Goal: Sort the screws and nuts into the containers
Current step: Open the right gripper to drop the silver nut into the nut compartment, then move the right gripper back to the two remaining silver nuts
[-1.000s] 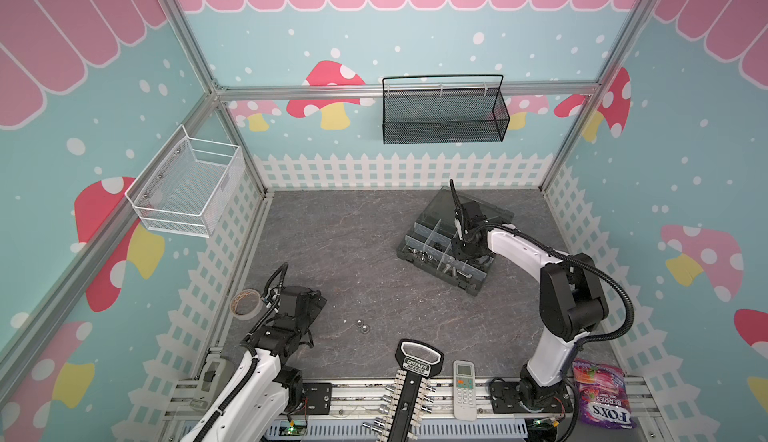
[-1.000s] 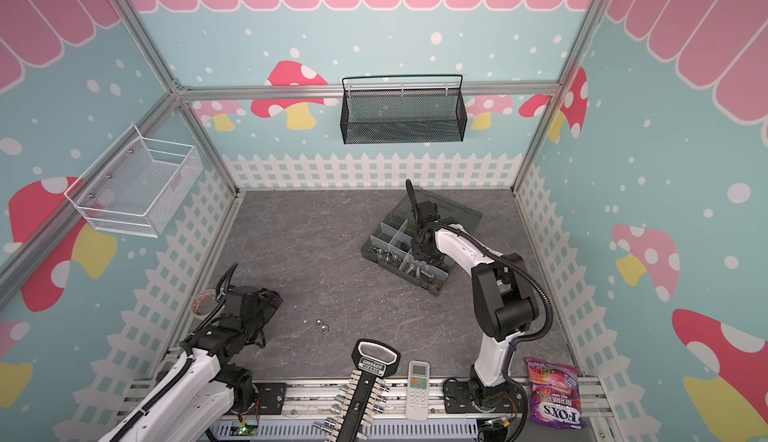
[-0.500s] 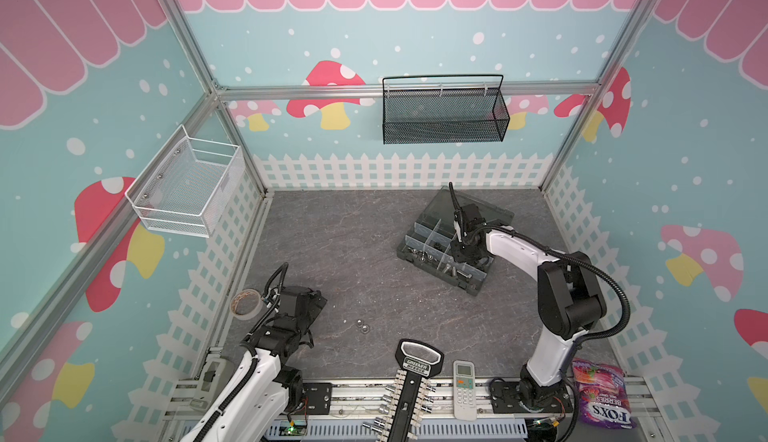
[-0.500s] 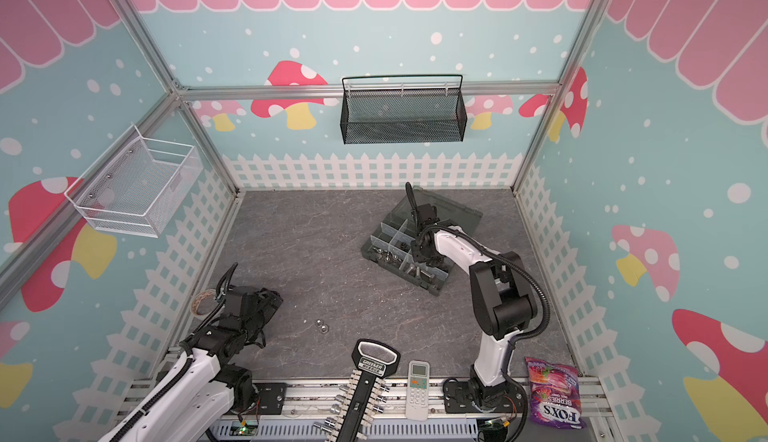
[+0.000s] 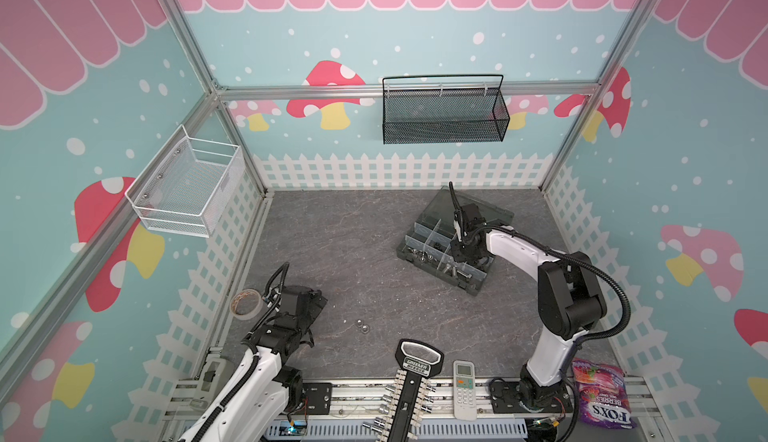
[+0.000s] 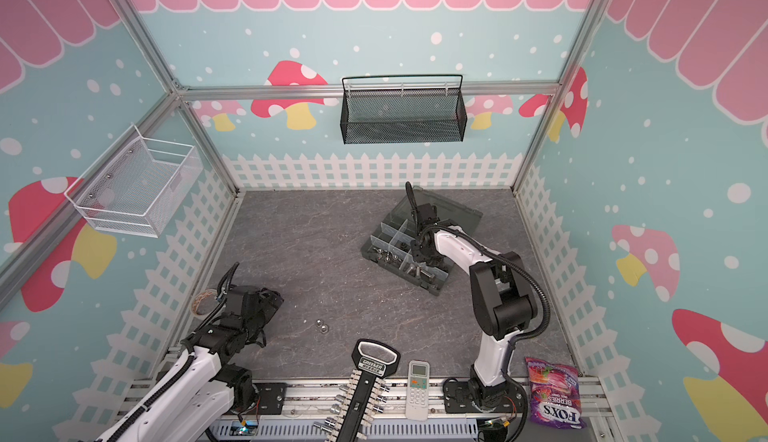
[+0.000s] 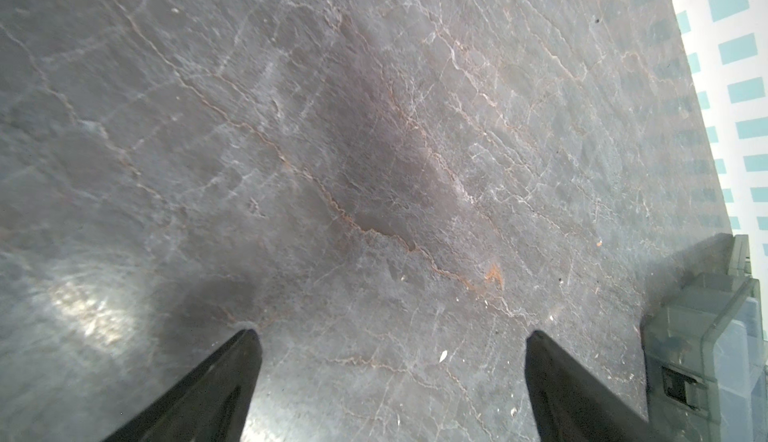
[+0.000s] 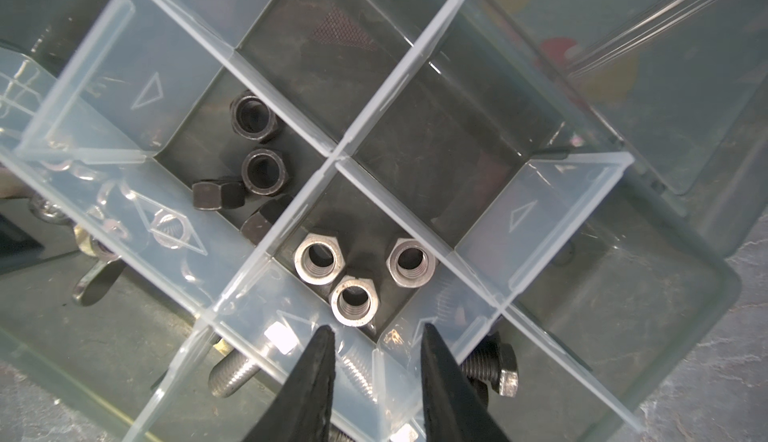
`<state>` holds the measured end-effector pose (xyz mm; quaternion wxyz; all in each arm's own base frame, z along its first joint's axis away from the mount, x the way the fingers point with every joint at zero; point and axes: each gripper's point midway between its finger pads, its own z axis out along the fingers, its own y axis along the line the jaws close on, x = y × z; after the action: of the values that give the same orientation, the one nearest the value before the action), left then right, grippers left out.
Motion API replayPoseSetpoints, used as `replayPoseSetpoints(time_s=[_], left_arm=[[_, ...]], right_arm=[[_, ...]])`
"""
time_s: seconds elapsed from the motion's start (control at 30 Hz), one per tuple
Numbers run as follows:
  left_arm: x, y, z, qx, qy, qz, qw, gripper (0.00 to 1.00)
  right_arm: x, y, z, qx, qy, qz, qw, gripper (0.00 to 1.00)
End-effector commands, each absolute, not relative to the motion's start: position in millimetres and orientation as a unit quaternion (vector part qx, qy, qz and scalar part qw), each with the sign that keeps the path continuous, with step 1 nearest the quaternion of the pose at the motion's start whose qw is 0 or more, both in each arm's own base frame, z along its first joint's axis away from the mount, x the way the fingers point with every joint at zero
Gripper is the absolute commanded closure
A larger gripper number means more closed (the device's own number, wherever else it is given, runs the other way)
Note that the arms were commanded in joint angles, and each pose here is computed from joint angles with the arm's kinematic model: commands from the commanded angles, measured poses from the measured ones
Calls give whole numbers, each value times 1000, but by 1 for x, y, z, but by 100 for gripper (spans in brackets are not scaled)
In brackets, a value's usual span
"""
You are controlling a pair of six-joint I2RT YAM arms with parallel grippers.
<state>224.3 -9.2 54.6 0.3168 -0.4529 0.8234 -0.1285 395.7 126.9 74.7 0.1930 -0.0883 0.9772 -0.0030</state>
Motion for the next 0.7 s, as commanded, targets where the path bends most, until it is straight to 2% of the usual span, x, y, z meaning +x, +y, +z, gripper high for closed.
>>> replayPoseSetpoints(time_s=[0.0, 0.37, 0.67], left_arm=[[227, -8, 55, -463, 816, -134, 319, 0], [227, -9, 54, -463, 815, -136, 319, 0], [226, -10, 52, -464, 817, -138, 315, 0]], right_arm=[[389, 126, 99, -92, 976, 2, 199, 62], [372, 165, 154, -125, 960, 29, 248, 61], [340, 229, 159, -187, 951, 45, 241, 60]])
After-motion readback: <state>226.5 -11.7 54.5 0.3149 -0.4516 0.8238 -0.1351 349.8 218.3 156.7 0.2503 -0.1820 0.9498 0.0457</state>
